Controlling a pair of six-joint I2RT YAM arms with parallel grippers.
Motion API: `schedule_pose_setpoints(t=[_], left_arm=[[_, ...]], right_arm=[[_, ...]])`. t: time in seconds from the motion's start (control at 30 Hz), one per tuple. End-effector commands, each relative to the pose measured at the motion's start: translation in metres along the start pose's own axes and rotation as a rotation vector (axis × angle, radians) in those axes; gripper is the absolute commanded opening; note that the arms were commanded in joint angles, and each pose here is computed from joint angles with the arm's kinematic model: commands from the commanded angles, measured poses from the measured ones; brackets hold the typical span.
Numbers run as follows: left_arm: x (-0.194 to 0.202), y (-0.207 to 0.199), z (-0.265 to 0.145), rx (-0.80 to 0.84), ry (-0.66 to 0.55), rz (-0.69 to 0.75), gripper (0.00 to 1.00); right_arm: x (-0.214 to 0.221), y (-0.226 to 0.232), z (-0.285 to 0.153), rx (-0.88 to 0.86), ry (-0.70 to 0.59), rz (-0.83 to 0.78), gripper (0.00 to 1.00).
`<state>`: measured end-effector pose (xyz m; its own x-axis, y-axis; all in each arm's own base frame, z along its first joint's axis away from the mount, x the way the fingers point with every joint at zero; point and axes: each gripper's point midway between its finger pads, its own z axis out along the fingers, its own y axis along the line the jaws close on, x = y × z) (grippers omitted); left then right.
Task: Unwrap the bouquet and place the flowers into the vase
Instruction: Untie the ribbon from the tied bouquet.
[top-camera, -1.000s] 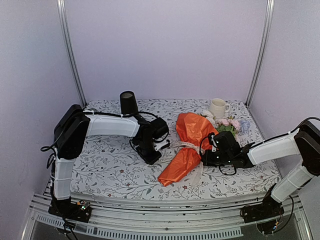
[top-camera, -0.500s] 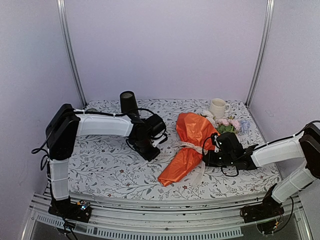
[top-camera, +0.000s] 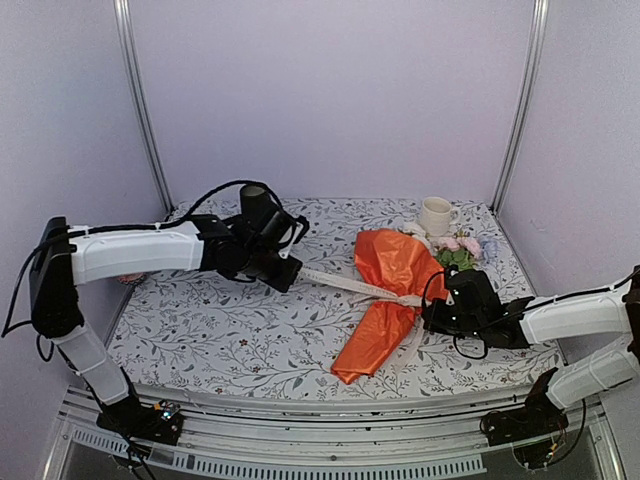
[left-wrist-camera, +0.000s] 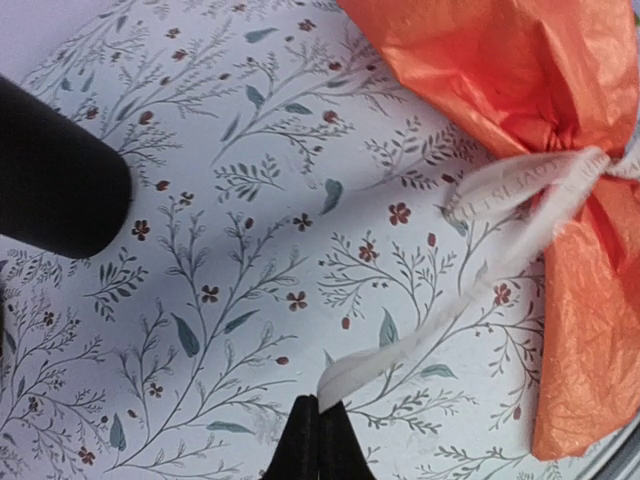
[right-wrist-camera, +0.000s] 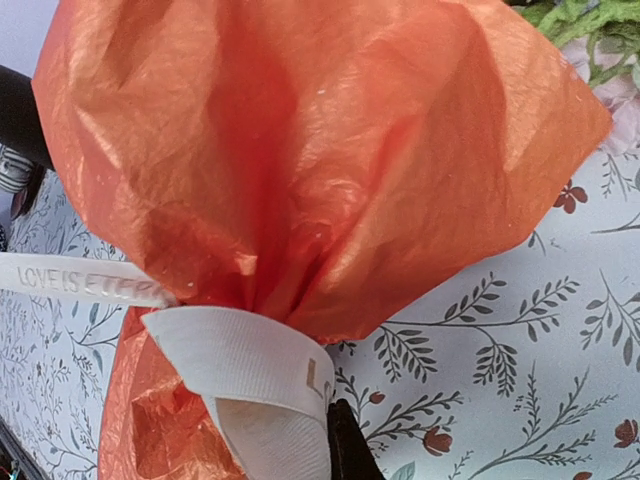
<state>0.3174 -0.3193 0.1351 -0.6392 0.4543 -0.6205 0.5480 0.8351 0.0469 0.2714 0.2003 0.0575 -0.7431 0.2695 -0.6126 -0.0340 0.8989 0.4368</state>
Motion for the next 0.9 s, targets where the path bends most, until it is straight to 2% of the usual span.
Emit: schedule_pose_setpoints(t=[0.0,0.23,0.57,0.7,0.87], left_arm=[[-0.018,0.036,-0.022,-0.067,-0.139,-0.149,0.00],[-0.016,0.045,-0.041,-0.022,-0.224,-0.206,0.00],[-0.010,0.049,-0.030,0.011,-0.293,-0.209,0.00],[-0.012,0.041,-0.022,0.067,-0.328,-0.171,0.00],[-0.017,0.022,-0.011,0.153,-0.342,-0.116,0.00]], right_arm=[[-0.007,-0.012,-0.007,0.056,-0.056,0.047,0.04],[-0.009,-0.020,-0.010,0.095,-0.068,0.060,0.05],[-0.017,-0.030,-0.020,0.159,-0.100,0.073,0.06],[-0.021,-0.018,-0.019,0.117,-0.090,0.041,0.07],[-0.014,0.020,-0.009,-0.038,0.004,-0.077,0.10]])
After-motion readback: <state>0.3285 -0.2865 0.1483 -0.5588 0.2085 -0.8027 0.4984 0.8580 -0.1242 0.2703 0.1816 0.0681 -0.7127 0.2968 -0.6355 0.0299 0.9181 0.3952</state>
